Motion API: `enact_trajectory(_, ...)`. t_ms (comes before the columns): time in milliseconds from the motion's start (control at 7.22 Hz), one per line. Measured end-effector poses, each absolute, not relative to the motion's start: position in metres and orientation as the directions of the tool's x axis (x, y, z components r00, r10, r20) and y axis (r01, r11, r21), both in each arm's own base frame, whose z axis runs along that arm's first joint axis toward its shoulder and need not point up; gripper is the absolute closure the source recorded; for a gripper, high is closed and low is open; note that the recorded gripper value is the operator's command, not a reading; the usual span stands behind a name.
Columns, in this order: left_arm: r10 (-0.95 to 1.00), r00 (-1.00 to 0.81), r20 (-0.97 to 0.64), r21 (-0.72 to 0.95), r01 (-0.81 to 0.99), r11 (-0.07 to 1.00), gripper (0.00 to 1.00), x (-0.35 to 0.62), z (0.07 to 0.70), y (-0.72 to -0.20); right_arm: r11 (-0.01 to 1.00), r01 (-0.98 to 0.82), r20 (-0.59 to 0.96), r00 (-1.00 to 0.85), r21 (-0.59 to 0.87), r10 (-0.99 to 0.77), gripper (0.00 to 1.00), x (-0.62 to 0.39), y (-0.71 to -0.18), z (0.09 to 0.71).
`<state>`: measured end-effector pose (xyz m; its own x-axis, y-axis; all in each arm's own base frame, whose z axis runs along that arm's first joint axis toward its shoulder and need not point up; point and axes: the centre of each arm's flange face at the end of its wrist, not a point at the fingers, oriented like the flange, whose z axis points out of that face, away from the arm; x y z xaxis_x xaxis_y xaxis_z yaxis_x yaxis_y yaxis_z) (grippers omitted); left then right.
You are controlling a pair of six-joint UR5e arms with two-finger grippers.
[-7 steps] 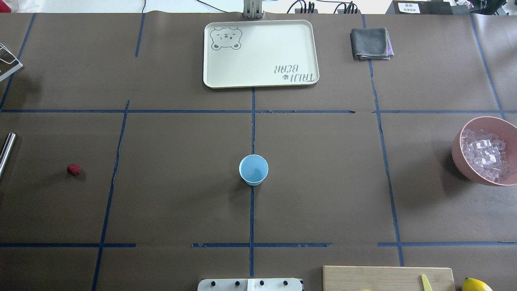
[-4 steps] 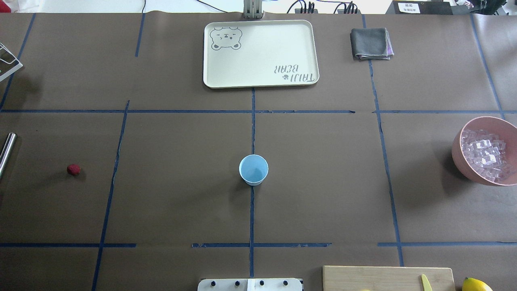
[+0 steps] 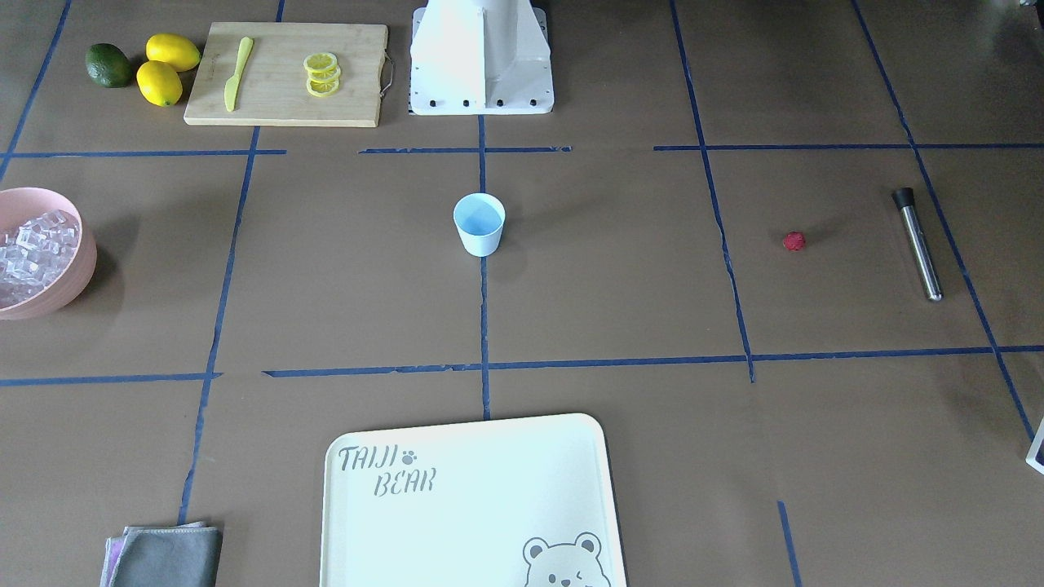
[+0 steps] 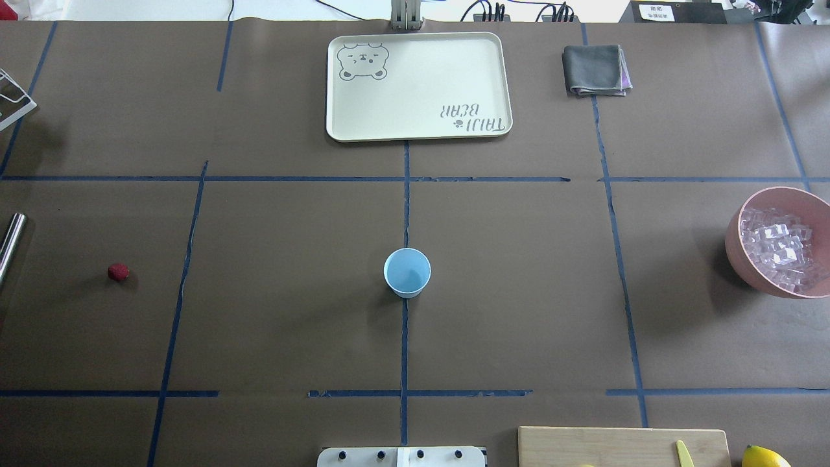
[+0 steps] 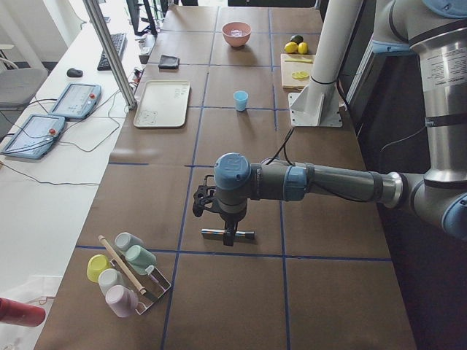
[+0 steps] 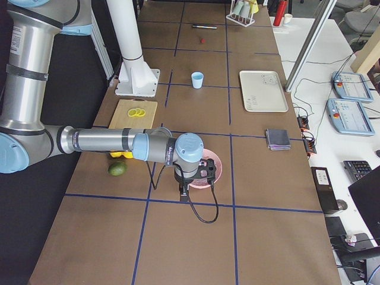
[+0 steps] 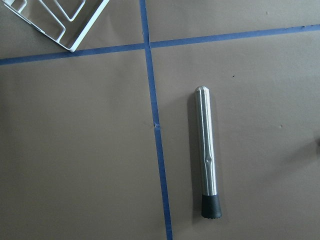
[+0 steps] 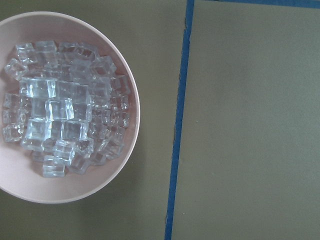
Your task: Mash ice and strawberries in cup
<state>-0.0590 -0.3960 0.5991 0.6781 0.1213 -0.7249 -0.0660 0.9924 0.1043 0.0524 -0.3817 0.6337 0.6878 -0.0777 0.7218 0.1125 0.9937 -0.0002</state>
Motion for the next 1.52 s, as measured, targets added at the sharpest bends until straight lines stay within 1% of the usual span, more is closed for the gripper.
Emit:
enact_trajectory(416, 0.133, 0.676, -0.724, 0.114, -0.072, 0.991, 0.0, -0.056, 0.596, -0.397, 0.993, 0.115, 0.731, 0.675, 0.033, -0.103, 0.01, 0.049, -0.39, 0.618)
enact_trajectory(831, 0.139, 0.675, -0.725, 0.119, -0.077, 0.99, 0.0, -0.055, 0.595, -0.397, 0.992, 0.122, 0.743, 0.661, 0.031, -0.105, 0.01, 0.037, -0.393, 0.609)
enact_trajectory(1108, 0.141, 0.675, -0.724, 0.121, -0.076, 0.99, 0.0, -0.055, 0.593, -0.397, 0.996, 0.09, 0.756, 0.652, 0.006, -0.064, 0.01, 0.02, -0.398, 0.601)
enact_trajectory(1524, 0.138, 0.658, -0.741, 0.12, -0.072, 0.99, 0.0, -0.053, 0.591, -0.397, 0.996, -0.039, 0.757, 0.648, -0.075, 0.082, 0.02, -0.039, -0.408, 0.58)
